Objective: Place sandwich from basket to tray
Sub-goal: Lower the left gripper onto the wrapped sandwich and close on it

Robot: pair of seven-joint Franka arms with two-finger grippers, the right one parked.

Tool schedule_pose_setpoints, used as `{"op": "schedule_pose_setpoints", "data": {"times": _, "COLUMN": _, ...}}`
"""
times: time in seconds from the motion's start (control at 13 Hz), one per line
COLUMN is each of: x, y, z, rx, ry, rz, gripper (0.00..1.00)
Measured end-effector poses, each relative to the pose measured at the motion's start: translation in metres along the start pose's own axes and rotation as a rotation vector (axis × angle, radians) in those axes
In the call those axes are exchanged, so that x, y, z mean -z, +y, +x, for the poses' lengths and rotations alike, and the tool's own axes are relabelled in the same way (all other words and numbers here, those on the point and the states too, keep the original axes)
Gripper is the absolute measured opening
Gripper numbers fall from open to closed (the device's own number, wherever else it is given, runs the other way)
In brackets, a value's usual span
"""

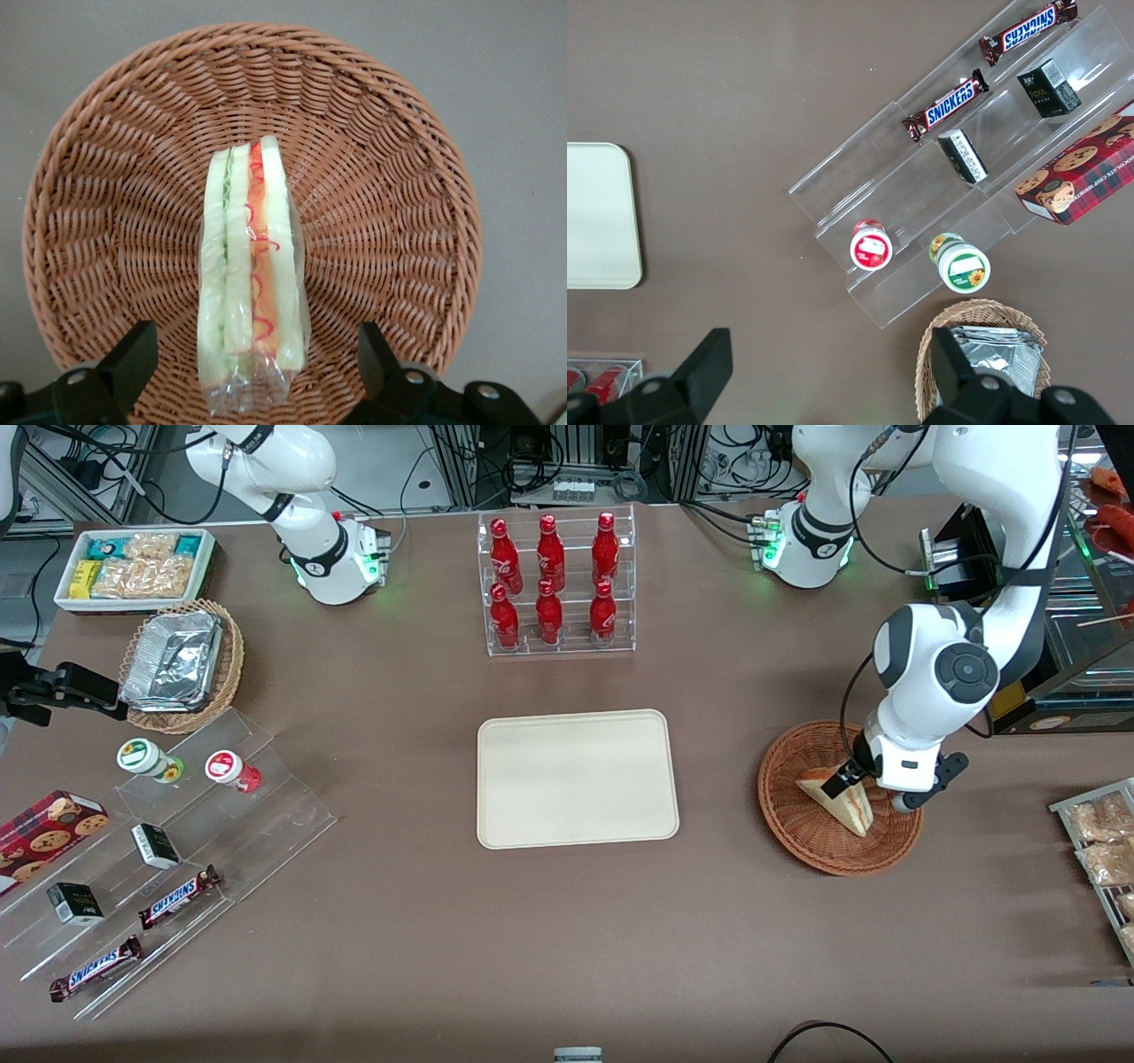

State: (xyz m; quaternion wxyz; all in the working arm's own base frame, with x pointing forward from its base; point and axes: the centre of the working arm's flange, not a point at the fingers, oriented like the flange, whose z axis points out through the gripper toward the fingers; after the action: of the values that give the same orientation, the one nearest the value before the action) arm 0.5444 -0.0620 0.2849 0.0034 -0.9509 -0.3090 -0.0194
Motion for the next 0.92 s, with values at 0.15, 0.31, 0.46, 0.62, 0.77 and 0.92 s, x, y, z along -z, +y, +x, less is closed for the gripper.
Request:
{"op": "schedule_pose_setpoints", "data": {"times": 0.15, "x": -0.009, "y": 0.0, "z": 0.0, "rx": 0.001, "ry": -0.001, "rz": 0.0, "gripper": 1.0}}
{"op": "schedule_pose_setpoints", "data": {"times": 0.31, "x": -0.016, "y": -0.001, "z": -0.001, "rx": 0.002, "ry": -0.009, "rz": 0.008, "gripper": 1.0}}
{"op": "schedule_pose_setpoints", "data": {"times": 0.46, "x": -0.022, "y": -0.001, "z": -0.002, "rx": 0.003, "ry": -0.016, "rz": 0.015, "gripper": 1.0}}
{"op": "schedule_pose_setpoints", "data": {"times": 0.62, "x": -0.027, "y": -0.002, "z": -0.002, "rx": 0.005, "ry": -0.023, "rz": 0.021, "gripper": 1.0}}
{"op": "schedule_pose_setpoints", "data": {"times": 0.77, "x": -0.03, "y": -0.003, "z": -0.003, "rx": 0.011, "ry": -0.027, "rz": 0.025, "gripper": 0.97}}
{"op": "schedule_pose_setpoints", "data": {"times": 0.92, "x": -0.031, "y": -0.003, "z": -0.003, "rx": 0.023, "ry": -0.026, "rz": 0.025, "gripper": 0.78}}
